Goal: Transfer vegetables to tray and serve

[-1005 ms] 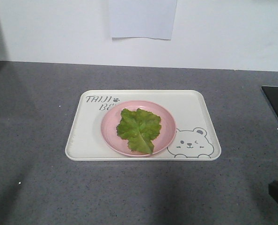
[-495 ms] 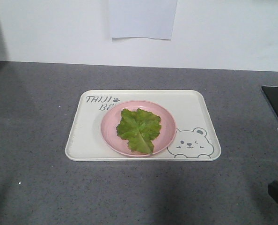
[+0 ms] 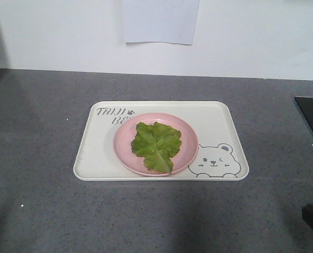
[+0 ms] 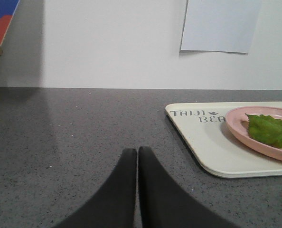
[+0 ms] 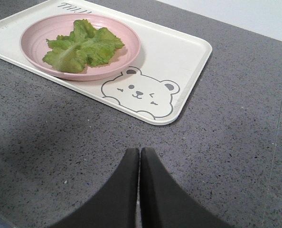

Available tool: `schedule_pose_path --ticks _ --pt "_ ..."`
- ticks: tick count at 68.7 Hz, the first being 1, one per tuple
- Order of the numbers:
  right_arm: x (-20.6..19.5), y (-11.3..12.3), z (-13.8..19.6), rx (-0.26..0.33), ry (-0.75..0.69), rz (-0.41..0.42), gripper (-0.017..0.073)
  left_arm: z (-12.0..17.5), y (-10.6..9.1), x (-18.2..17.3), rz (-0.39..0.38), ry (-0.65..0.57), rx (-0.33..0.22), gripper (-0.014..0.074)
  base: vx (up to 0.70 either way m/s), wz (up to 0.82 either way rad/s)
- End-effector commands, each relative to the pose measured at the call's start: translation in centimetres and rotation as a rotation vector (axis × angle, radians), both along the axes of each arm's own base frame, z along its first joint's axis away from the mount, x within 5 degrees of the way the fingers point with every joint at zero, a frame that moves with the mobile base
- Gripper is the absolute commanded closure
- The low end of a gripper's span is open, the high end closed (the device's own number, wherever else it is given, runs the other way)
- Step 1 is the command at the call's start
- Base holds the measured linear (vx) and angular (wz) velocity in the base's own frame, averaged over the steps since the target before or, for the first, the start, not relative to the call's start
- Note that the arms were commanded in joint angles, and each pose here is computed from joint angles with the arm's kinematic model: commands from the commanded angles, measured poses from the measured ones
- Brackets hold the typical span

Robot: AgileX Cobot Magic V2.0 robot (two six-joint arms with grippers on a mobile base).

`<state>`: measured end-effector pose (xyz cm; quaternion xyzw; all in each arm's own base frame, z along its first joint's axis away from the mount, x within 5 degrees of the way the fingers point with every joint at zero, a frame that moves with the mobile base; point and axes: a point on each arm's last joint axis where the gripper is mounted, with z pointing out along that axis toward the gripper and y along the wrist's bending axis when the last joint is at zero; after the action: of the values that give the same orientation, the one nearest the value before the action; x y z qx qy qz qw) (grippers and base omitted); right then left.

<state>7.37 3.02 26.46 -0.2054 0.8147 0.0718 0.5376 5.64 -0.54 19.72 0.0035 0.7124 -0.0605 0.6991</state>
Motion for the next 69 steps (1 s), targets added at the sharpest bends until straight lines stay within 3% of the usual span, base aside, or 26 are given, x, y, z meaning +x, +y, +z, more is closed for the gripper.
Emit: schedule_pose_path --ticks 1,69 --pt "0.29 -0.04 1.29 0.024 -0.073 -0.015 0.0565 -0.22 0.05 0.01 0.006 -0.054 -0.013 0.0599 0.0 0.0" --pt "0.26 -0.03 1.21 0.019 -0.066 -0.012 0.0565 -0.22 0.05 0.01 0.006 -0.054 -0.013 0.0599 0.0 0.0"
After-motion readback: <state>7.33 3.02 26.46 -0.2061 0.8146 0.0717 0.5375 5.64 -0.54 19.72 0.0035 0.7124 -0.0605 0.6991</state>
